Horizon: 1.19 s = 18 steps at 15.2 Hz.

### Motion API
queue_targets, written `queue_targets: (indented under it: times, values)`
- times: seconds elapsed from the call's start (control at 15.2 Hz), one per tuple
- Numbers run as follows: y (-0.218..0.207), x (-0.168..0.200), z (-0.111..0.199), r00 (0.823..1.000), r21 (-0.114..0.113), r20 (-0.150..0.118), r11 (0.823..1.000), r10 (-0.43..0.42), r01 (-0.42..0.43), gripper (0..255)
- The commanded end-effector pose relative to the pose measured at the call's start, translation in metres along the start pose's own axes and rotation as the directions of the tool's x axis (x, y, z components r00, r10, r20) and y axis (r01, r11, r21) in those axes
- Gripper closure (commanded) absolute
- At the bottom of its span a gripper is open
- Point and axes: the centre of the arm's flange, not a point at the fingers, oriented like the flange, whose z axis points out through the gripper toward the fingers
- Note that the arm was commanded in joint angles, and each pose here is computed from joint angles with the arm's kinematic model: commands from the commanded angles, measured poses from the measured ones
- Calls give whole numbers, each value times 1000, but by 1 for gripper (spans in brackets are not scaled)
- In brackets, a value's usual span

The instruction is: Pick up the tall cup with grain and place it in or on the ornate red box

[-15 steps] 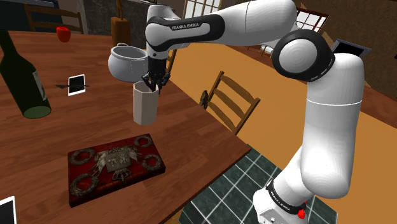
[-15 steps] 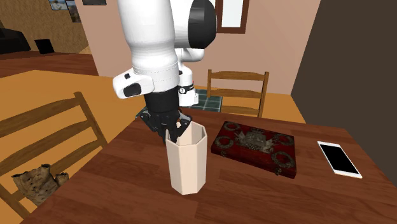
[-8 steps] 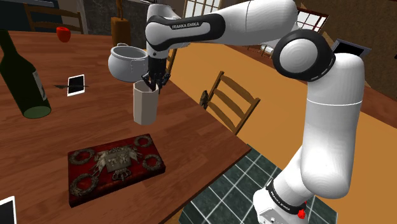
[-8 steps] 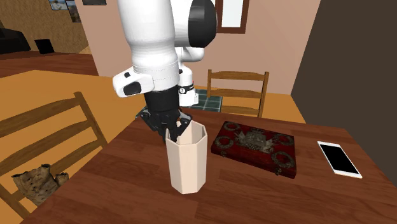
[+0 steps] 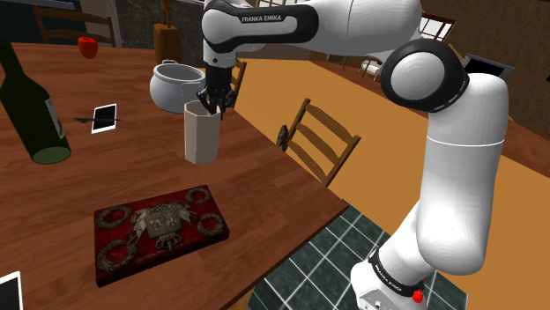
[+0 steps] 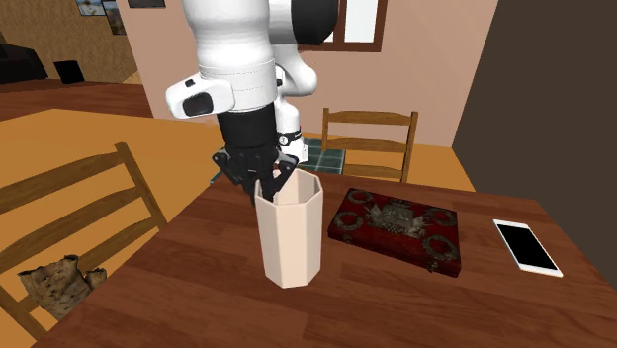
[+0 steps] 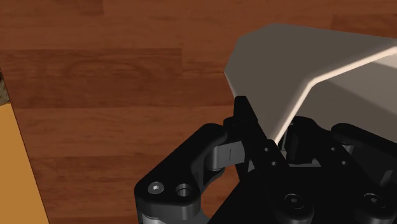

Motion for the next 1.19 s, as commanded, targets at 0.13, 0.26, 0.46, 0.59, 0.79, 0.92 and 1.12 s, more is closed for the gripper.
queue_targets:
  times: [0.13, 0.26, 0.46, 0.59, 0.79, 0.92, 1.12]
  values:
    - [0, -3, -22, 1000, 0, -1, 1000, 0, 0, 255]
    - [0, -3, -32, 1000, 0, -1, 1000, 0, 0, 255]
    - [0, -5, -48, 1000, 0, -1, 1000, 0, 0, 255]
    - [0, -6, -59, 1000, 0, -1, 1000, 0, 0, 255]
    - [0, -7, -74, 1000, 0, -1, 1000, 0, 0, 255]
    - [-9, -17, -81, 1000, 0, -1, 1000, 0, 0, 255]
    - [-36, -45, -88, 1000, 0, -1, 1000, 0, 0, 255]
